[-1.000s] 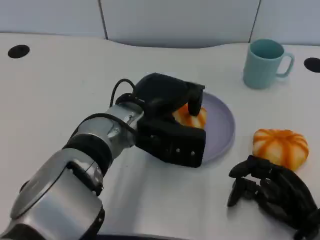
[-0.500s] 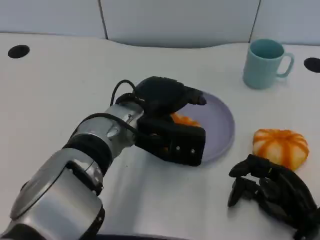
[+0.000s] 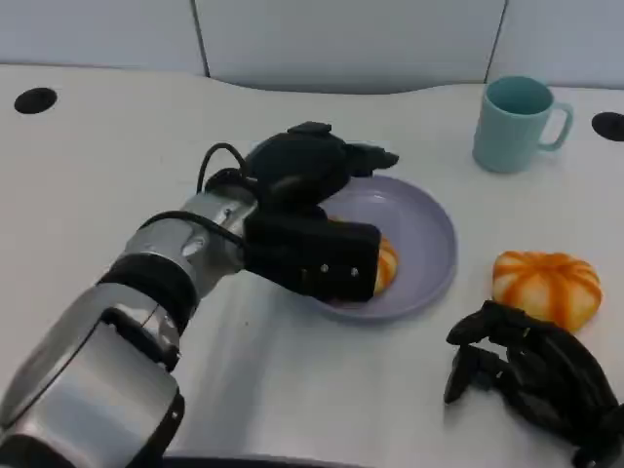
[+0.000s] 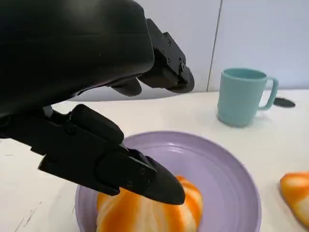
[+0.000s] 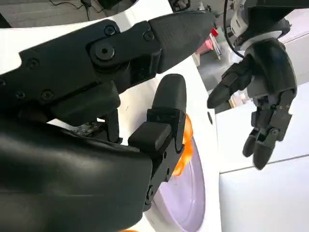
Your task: Grasp the bread from the table and place it into the plate.
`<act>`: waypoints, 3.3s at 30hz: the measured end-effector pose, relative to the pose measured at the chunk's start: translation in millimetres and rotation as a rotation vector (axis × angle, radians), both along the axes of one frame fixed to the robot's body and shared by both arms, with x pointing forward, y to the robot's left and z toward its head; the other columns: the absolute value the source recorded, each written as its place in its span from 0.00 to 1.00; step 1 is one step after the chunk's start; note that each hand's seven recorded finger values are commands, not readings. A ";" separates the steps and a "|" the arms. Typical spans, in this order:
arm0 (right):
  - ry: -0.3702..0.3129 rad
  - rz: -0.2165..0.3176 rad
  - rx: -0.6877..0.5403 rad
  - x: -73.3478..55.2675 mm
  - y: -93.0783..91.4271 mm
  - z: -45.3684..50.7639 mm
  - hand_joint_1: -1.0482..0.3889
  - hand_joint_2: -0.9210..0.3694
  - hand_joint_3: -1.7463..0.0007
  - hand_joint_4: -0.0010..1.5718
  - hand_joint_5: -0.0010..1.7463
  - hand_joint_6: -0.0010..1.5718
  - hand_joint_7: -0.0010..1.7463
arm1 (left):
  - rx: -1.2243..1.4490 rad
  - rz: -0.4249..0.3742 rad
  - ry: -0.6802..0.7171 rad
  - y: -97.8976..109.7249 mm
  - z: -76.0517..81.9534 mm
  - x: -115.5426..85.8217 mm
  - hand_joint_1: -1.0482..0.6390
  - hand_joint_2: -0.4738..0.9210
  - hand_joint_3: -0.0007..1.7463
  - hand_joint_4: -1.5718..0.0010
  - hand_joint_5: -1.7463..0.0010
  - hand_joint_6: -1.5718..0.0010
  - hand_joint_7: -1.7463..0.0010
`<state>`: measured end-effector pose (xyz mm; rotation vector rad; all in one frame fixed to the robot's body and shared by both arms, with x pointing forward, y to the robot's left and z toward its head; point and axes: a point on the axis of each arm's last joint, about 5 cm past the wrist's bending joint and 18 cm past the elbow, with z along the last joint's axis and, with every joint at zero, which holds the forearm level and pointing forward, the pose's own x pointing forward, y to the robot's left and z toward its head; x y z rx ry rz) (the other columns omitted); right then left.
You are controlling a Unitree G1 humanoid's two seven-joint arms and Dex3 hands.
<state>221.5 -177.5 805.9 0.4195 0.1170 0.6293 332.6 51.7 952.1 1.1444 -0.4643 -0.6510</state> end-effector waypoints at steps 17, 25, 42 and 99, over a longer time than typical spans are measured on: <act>0.005 0.005 0.004 2.7 0.1 0.5 0.35 0.00 0.96 0.42 0.81 0.45 0.52 | -0.407 -0.026 0.242 48.1 -3.1 -1.8 0.16 1.00 0.07 1.00 0.54 0.77 0.98; 0.019 -0.007 0.018 2.4 -1.8 -0.8 0.37 0.00 0.95 0.41 0.80 0.45 0.50 | -0.614 0.012 0.333 82.4 -21.0 -12.8 0.16 1.00 0.12 1.00 0.57 0.78 0.98; 0.023 -0.010 0.026 3.5 -1.5 -1.1 0.36 0.00 0.94 0.40 0.81 0.47 0.46 | -0.946 0.090 0.369 128.3 -60.0 -57.7 0.14 1.00 0.15 0.89 0.53 0.72 0.96; -0.005 -0.035 -0.031 2.6 -2.0 -0.1 0.35 0.00 0.94 0.41 0.77 0.49 0.47 | -1.500 0.295 0.686 141.9 -129.7 -148.3 0.27 1.00 0.02 0.73 0.00 0.80 0.11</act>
